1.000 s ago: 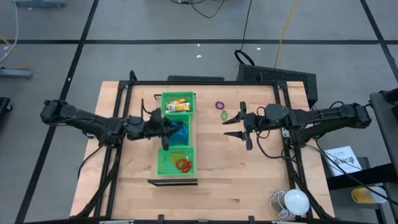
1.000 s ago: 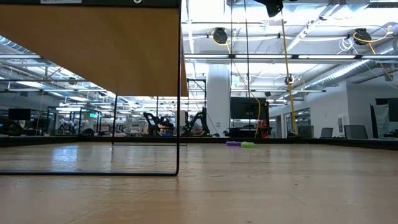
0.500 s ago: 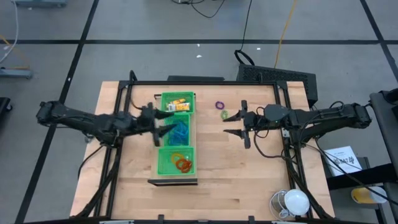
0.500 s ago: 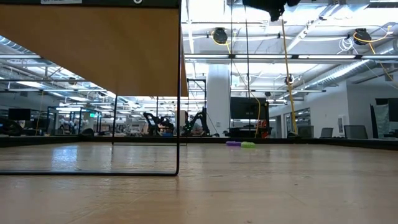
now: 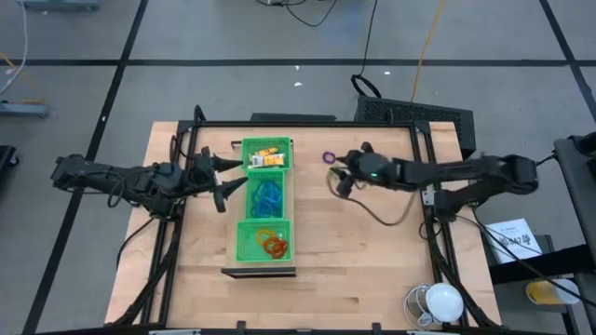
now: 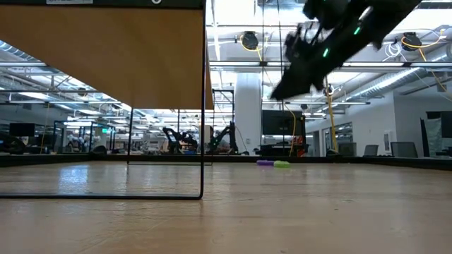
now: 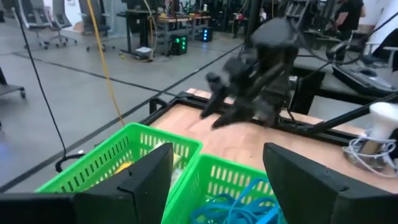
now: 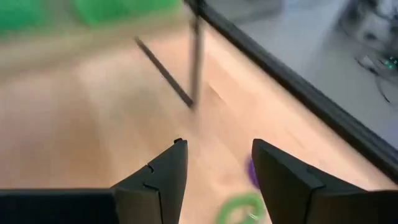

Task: Pick & Place Office Desk Supplies
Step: Put the purple spring rubber band into the bottom green bin on the shelf

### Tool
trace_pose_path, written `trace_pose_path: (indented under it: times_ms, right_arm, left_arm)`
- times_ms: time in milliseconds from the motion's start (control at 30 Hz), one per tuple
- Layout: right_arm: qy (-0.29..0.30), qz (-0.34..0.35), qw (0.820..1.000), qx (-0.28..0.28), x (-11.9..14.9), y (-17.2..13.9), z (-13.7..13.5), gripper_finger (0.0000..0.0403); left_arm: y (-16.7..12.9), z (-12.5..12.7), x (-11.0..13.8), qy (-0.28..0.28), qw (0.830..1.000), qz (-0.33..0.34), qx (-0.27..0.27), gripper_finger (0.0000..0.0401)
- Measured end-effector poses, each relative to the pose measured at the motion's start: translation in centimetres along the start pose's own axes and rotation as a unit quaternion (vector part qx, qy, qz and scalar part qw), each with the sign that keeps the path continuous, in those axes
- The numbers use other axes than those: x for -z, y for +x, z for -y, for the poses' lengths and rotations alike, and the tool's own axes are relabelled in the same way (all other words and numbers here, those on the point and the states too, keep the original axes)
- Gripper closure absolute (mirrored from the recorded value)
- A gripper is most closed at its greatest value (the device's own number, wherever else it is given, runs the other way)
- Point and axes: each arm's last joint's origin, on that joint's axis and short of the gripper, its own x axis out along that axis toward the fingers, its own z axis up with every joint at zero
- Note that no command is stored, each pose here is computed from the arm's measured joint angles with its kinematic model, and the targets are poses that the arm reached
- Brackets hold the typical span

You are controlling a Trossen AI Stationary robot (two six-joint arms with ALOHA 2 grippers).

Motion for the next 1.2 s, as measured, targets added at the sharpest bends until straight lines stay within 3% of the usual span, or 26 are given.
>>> trace_pose_path:
  times_ms: [167,300,467,767,967,1200]
  right_arm:
    - [0.016,-0.077,0.995,0.062,2.6,4.9,3.0,0.0220]
    - [0.050,-0.109,0.993,0.022,3.6,7.7,5.2,0.0214]
    - [0.068,-0.135,0.988,-0.026,4.7,10.3,6.4,0.0221]
    - [0.039,-0.170,0.984,-0.027,6.4,13.2,6.7,0.0247]
    - [0.045,-0.191,0.980,-0.020,7.0,13.5,6.9,0.0293]
    - [0.026,-0.199,0.980,-0.010,7.2,13.5,7.0,0.0386]
  left_arm:
    - [-0.2,-0.5,2.2,0.005,0.999,0.037,0.005,0.0138]
    - [-0.7,-1.4,4.3,-0.022,0.998,0.063,-0.015,0.0138]
    - [-1.2,-2.0,5.1,-0.059,0.993,0.096,-0.024,0.0141]
    - [-1.0,-1.9,5.3,-0.056,0.995,0.084,-0.021,0.0135]
    - [-0.5,-1.8,5.7,-0.055,0.996,0.072,-0.022,0.0134]
    - [-0.2,-1.6,5.9,-0.056,0.996,0.063,-0.024,0.0134]
